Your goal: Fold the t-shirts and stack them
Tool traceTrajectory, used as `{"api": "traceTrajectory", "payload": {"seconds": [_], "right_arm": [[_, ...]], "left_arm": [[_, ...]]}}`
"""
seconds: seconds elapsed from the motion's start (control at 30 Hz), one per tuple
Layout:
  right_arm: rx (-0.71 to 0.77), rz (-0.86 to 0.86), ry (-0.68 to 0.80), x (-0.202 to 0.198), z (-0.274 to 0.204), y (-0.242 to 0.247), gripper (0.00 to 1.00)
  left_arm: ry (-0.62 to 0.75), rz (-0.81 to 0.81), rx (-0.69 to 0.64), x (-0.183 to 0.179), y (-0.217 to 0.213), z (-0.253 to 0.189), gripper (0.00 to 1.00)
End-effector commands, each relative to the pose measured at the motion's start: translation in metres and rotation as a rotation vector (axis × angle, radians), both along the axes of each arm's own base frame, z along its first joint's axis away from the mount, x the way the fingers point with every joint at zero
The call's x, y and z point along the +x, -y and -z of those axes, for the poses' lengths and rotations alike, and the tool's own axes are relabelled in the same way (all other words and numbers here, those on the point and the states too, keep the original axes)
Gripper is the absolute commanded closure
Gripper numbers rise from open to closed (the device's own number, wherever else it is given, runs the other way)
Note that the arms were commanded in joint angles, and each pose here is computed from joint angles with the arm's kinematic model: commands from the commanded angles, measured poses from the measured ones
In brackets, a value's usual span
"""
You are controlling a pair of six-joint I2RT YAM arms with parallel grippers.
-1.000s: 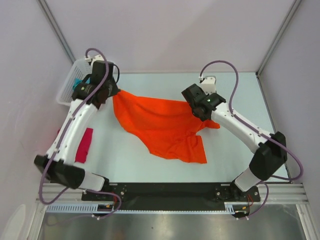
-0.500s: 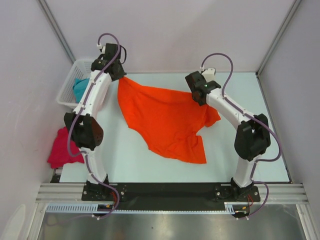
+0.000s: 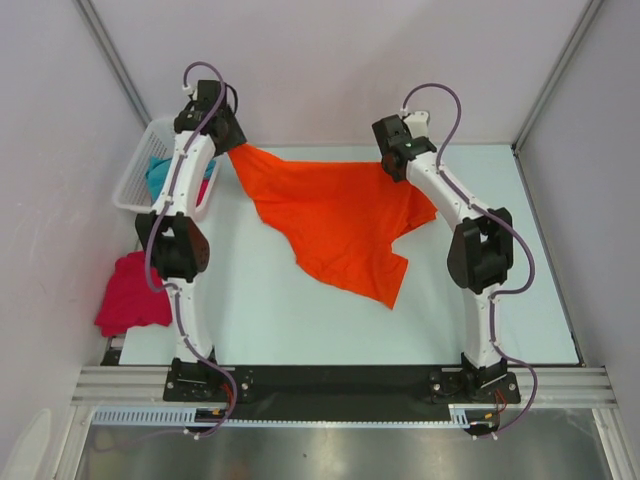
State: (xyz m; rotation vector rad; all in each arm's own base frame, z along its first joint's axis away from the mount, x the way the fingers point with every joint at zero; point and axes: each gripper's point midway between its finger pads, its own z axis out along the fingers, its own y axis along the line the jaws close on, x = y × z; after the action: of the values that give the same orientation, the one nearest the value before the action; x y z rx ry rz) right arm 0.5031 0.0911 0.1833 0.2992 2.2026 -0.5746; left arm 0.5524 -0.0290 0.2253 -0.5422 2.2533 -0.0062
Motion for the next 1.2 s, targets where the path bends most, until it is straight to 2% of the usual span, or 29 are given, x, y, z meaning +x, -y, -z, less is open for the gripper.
{"api": "traceTrajectory", "payload": {"seconds": [0.0,0.03,0.07,0.1,0.17,0.2,0.27,0.3,0.33,0.37,0.4,0.43,0.5,0.53,0.57,0.67,0.87,0.97,1.17], "right_arm": [[-0.002,0.021,-0.005,0.003,-0.003,0.011,0.92],[0.001,0.021,-0.021,0.001,0.004,0.013,0.87],[0.005,0.02,-0.029,0.0,0.007,0.013,0.77],[0.015,0.023,-0.027,-0.002,0.007,0.014,0.73],[0.026,0.025,-0.046,-0.005,0.015,0.016,0.66],[0.033,0.026,-0.046,-0.006,0.017,0.015,0.64],[0.035,0.032,-0.063,-0.013,0.022,0.02,0.59],[0.043,0.034,-0.065,-0.015,0.024,0.02,0.58],[0.059,0.036,-0.057,-0.017,0.021,0.02,0.57],[0.064,0.041,-0.058,-0.019,0.023,0.022,0.55],[0.067,0.048,-0.071,-0.024,0.03,0.026,0.55],[0.08,0.048,-0.077,-0.027,0.033,0.026,0.54],[0.105,0.056,-0.061,-0.032,0.031,0.027,0.53],[0.11,0.057,-0.089,-0.039,0.043,0.028,0.53],[0.122,0.061,-0.079,-0.041,0.041,0.028,0.53],[0.132,0.072,-0.099,-0.052,0.053,0.03,0.53],[0.145,0.073,-0.12,-0.063,0.06,0.03,0.52],[0.142,0.075,-0.122,-0.067,0.057,0.033,0.52],[0.131,0.07,-0.118,-0.072,0.046,0.037,0.52]], "left_arm": [[0.01,0.064,-0.061,-0.001,0.021,-0.003,0.14],[0.006,0.074,-0.053,-0.004,0.026,-0.002,0.02],[0.022,0.102,-0.042,-0.011,0.04,-0.012,0.01],[0.0,0.123,-0.02,-0.018,0.047,-0.005,0.0],[0.052,0.181,0.001,-0.035,0.075,-0.026,0.01],[0.032,0.208,0.014,-0.045,0.084,-0.014,0.0],[0.075,0.283,0.008,-0.074,0.116,-0.032,0.0],[0.034,0.314,-0.001,-0.09,0.128,-0.006,0.0],[0.079,0.347,-0.026,-0.108,0.137,-0.023,0.0],[0.081,0.377,-0.044,-0.122,0.149,-0.019,0.0],[0.041,0.437,-0.065,-0.148,0.173,0.006,0.0],[0.074,0.465,-0.095,-0.167,0.181,-0.006,0.01],[0.044,0.542,-0.128,-0.209,0.212,0.018,0.01],[0.08,0.556,-0.138,-0.224,0.216,0.009,0.0],[0.079,0.609,-0.148,-0.246,0.236,0.012,0.01],[0.081,0.667,-0.116,-0.281,0.251,0.027,0.0],[0.14,0.872,-0.033,-0.313,0.283,0.076,0.0],[0.12,0.909,0.026,-0.318,0.288,0.111,0.0],[0.11,0.925,0.017,-0.318,0.305,0.147,0.01]]}}
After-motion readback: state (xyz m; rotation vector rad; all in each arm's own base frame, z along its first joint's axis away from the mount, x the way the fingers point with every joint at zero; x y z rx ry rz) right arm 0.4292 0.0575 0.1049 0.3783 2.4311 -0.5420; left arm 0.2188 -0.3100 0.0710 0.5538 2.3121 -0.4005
